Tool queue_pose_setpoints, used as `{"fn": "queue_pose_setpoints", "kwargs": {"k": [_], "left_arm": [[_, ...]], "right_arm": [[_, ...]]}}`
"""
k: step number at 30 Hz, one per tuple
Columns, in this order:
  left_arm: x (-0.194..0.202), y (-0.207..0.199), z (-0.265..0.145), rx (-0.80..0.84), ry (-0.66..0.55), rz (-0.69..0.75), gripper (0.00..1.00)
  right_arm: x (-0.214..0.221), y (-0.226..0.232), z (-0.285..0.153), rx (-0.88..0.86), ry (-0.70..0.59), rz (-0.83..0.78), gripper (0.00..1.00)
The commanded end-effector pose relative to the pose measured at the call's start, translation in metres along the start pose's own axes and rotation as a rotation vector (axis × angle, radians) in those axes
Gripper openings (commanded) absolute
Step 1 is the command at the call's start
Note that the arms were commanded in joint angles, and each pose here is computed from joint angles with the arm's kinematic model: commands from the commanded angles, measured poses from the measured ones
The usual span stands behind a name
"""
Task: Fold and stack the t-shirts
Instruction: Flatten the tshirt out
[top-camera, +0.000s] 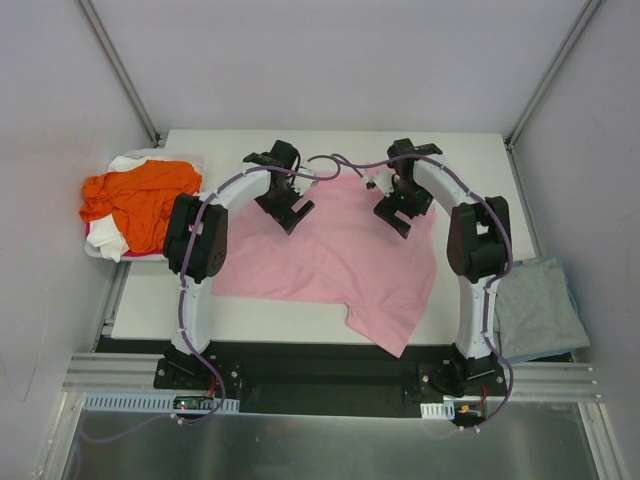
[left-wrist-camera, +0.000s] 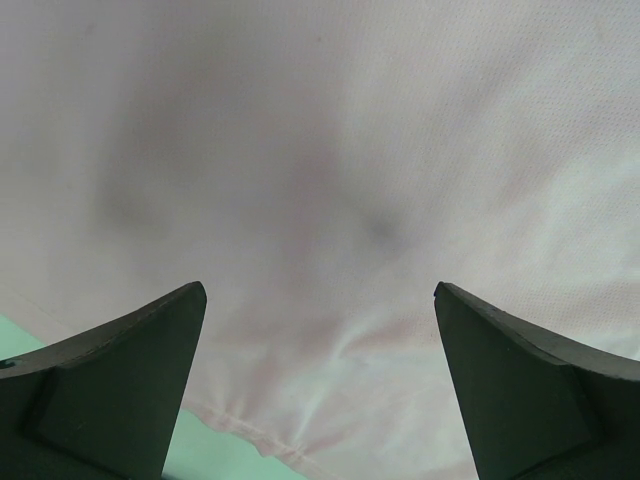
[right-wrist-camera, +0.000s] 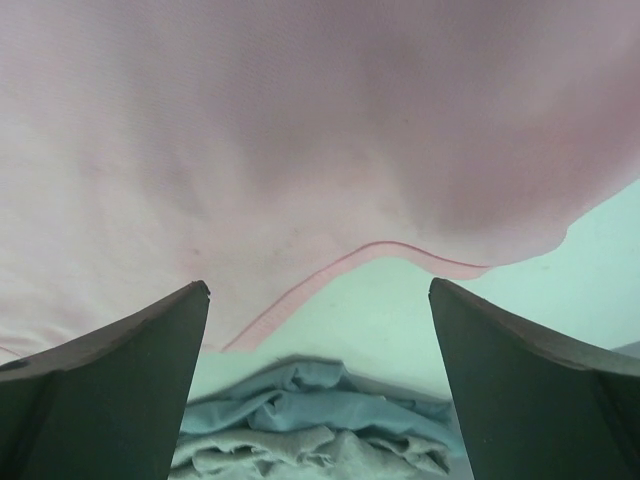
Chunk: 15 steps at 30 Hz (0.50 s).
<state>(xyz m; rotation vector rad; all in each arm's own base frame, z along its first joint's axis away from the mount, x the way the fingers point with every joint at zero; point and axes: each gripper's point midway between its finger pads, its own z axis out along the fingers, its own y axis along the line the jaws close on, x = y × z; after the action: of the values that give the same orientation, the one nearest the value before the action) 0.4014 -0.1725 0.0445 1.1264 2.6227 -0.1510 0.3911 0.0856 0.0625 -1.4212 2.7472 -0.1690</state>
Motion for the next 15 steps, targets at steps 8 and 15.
{"fn": "queue_pose_setpoints", "kwargs": {"k": [8,15], "left_arm": [[0.007,-0.007,0.009,0.049,0.030,-0.033,0.99],[0.011,0.018,0.011,0.044,0.017,-0.115,0.99]], "right_arm": [[-0.041,0.043,-0.011,-0.155,-0.299,0.114,0.97],[-0.050,0.048,0.005,-0.230,-0.370,0.220,0.96]]}}
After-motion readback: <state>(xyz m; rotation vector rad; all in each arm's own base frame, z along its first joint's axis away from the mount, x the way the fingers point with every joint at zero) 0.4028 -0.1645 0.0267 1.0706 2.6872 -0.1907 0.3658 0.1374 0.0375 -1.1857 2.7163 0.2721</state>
